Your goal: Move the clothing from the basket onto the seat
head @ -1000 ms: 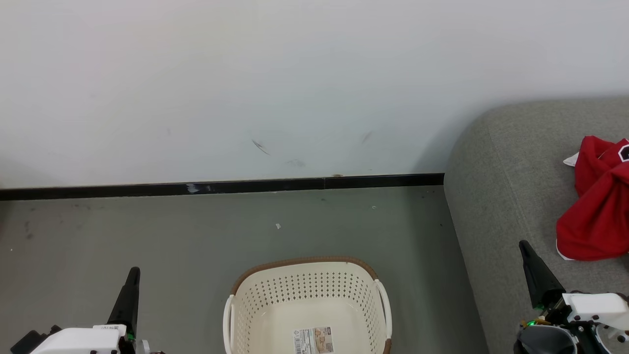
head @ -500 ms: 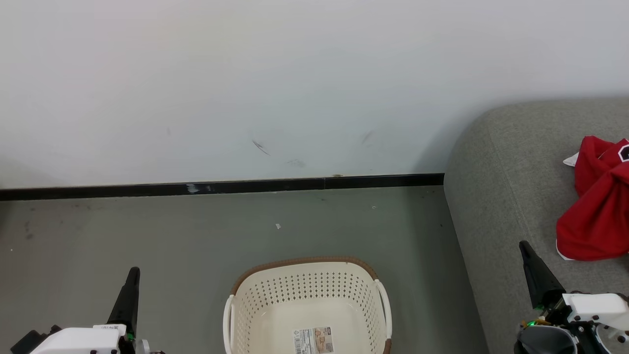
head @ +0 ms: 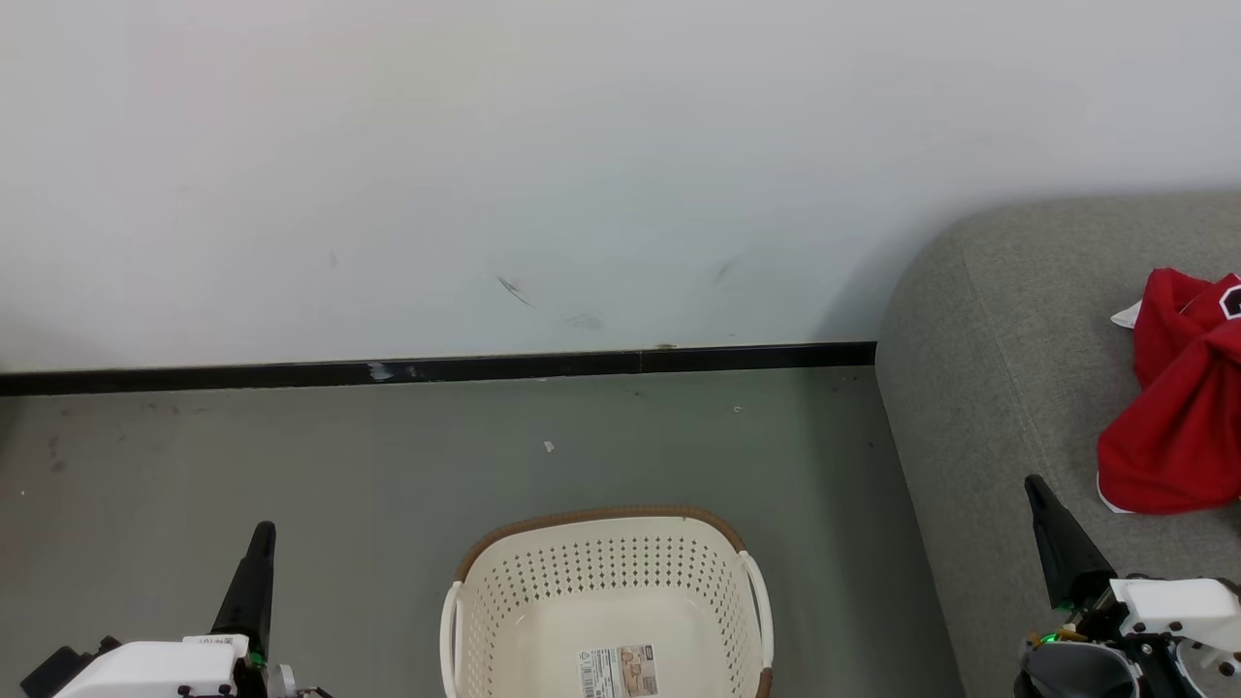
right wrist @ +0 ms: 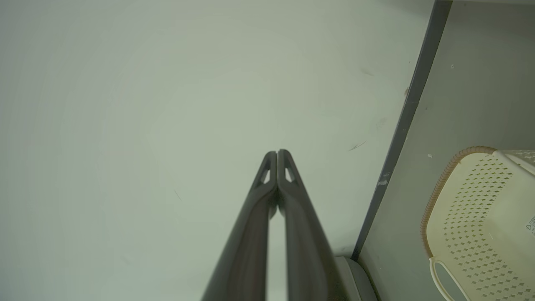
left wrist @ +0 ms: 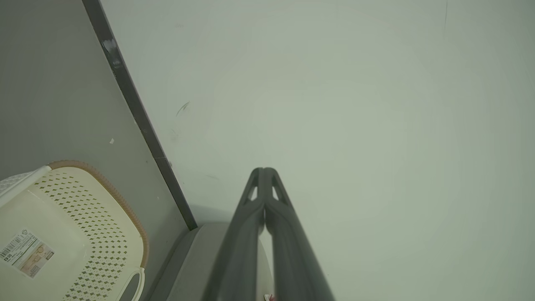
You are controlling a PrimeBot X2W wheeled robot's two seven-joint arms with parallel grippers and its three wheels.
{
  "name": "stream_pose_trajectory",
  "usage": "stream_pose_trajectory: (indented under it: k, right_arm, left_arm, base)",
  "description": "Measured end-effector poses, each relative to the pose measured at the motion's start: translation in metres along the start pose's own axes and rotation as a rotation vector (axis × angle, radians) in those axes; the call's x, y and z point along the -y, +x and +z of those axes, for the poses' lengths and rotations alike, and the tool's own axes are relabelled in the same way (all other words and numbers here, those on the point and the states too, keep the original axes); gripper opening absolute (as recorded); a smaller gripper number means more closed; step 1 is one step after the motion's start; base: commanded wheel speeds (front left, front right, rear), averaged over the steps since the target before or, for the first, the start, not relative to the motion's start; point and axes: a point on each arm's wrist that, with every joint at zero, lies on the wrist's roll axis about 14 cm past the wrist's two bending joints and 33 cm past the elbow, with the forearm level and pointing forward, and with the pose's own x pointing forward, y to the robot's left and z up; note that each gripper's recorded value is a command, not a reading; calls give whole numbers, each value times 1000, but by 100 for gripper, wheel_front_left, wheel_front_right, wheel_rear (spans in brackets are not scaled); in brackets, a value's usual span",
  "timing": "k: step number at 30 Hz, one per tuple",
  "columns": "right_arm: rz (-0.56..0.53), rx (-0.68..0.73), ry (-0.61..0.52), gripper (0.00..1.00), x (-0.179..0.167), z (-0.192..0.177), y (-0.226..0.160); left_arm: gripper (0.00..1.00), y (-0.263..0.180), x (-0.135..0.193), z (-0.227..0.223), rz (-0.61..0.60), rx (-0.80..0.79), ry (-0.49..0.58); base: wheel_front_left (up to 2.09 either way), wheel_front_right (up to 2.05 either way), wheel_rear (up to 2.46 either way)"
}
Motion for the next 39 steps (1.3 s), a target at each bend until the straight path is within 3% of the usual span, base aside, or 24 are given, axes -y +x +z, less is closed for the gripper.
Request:
stream_pose_trajectory:
  k: [39]
  right_arm:
    - [-1, 0, -1, 0, 0, 0, 0]
  left_arm:
    - [0, 0, -1, 0, -3, -1, 0]
  base:
    - [0, 0, 0]
